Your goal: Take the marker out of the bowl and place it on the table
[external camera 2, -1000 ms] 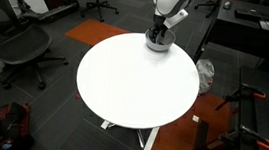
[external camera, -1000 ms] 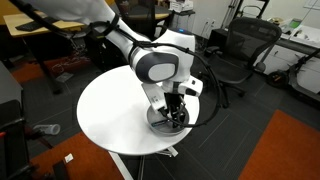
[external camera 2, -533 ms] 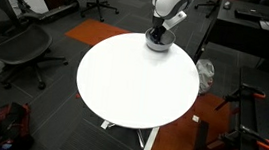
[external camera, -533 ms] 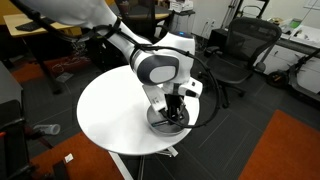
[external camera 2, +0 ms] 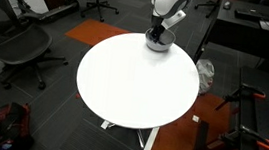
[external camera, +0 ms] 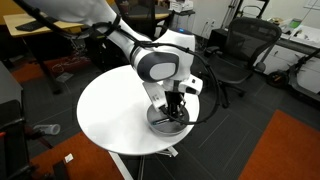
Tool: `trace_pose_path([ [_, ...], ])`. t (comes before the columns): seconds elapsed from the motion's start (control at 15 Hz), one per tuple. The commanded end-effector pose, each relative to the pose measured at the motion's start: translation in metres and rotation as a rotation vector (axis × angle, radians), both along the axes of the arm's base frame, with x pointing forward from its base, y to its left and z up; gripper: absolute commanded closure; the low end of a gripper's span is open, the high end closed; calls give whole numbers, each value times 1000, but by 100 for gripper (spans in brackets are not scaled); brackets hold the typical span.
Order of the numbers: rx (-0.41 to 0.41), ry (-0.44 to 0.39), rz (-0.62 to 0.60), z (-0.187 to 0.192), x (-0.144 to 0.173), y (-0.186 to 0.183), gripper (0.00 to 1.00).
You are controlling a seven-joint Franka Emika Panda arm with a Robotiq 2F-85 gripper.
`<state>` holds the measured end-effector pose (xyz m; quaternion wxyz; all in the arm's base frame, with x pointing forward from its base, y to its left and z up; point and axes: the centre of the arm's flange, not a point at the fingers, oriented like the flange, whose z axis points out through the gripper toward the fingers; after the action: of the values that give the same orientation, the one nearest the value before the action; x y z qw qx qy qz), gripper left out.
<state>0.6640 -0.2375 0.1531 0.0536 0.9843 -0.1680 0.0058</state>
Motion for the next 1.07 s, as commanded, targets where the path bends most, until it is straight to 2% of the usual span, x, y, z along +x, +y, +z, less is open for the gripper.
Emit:
trace_pose_path([
  [0.0, -1, -33, -22, 46, -5, 14, 95],
  [0.33, -27, -79, -25, 107, -20, 33, 95],
  [0.6, -40, -114, -12, 149, -46, 79, 95],
  [0.8, -40, -120, -3, 160, -67, 124, 95],
  [1.0, -40, -110, -5, 153, -88, 165, 95],
])
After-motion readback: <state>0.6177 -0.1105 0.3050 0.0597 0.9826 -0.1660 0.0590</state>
